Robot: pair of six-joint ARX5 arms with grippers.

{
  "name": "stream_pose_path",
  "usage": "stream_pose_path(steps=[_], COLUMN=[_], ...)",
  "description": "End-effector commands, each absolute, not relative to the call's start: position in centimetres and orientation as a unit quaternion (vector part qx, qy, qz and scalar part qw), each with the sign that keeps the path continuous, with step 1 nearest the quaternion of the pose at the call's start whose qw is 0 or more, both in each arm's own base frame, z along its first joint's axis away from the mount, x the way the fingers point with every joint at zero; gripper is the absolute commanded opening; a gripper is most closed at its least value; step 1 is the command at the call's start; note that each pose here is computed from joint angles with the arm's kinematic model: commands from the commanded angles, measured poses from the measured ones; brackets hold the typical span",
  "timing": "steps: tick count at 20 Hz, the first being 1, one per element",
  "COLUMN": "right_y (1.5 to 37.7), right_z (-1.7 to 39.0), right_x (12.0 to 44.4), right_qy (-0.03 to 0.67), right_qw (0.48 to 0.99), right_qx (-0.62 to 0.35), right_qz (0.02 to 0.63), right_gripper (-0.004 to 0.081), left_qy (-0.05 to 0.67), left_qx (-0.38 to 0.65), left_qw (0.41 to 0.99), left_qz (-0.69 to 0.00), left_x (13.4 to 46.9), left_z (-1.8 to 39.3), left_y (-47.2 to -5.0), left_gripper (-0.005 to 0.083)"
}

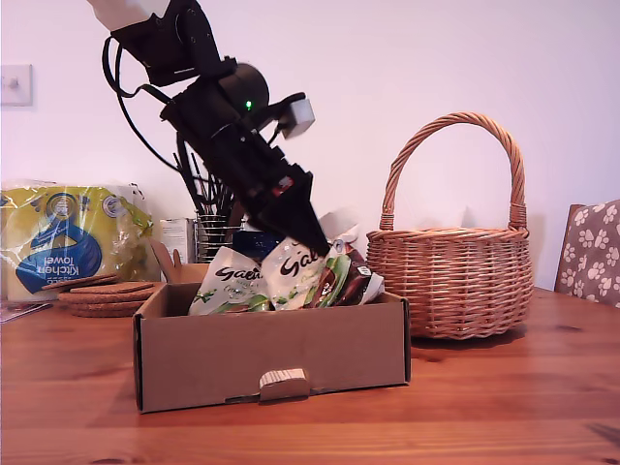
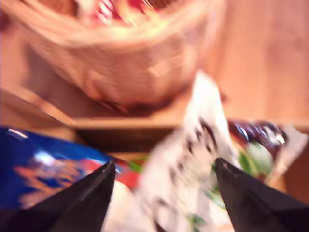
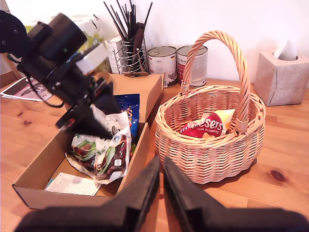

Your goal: Move the bags of Easter eggs from the cardboard box on the left into the woven basket on the right side.

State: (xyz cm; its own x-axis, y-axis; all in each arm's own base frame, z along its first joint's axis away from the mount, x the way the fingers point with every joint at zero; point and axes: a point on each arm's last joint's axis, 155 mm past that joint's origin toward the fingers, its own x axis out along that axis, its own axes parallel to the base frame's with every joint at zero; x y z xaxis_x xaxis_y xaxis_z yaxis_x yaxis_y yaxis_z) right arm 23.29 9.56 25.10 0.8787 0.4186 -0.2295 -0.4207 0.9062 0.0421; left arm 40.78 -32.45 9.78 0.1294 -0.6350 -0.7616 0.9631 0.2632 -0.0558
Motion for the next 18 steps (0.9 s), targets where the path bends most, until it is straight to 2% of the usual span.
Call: stream_pose_path(steps=[1,4,11,18], right_y=[9.6,9.6,9.5,9.5], right_z=[24.7,24.8,24.8,24.8], right_x=[23.4,23.4,23.4,23.4], right_qy=[0.119,0.118,0.117,0.117], right_qw=[0.969,0.969,0.969,0.969], right_qx=[-0.004,-0.004,-0.004,-0.004], right_qz=[0.216,0.216,0.216,0.216], right_gripper=[-0.0011,-0.0011,-0.0011,-0.0011], left_qy=[0.379,0.407,0.409,0.447], left_qx=[0.225,0.214,0.200,0.213], left_qw=[0.687,0.667,0.651,0.621], left_qz=[-0.577,-0.586,-0.607,-0.608], left_x=[38.9,37.2,35.8,33.9], left_z=[7.8,7.3,7.3,4.2], left_y=[-32.7,-32.5,-33.5,-34.1], left_gripper=[0.0604,0.0604,0.0603,0.0601])
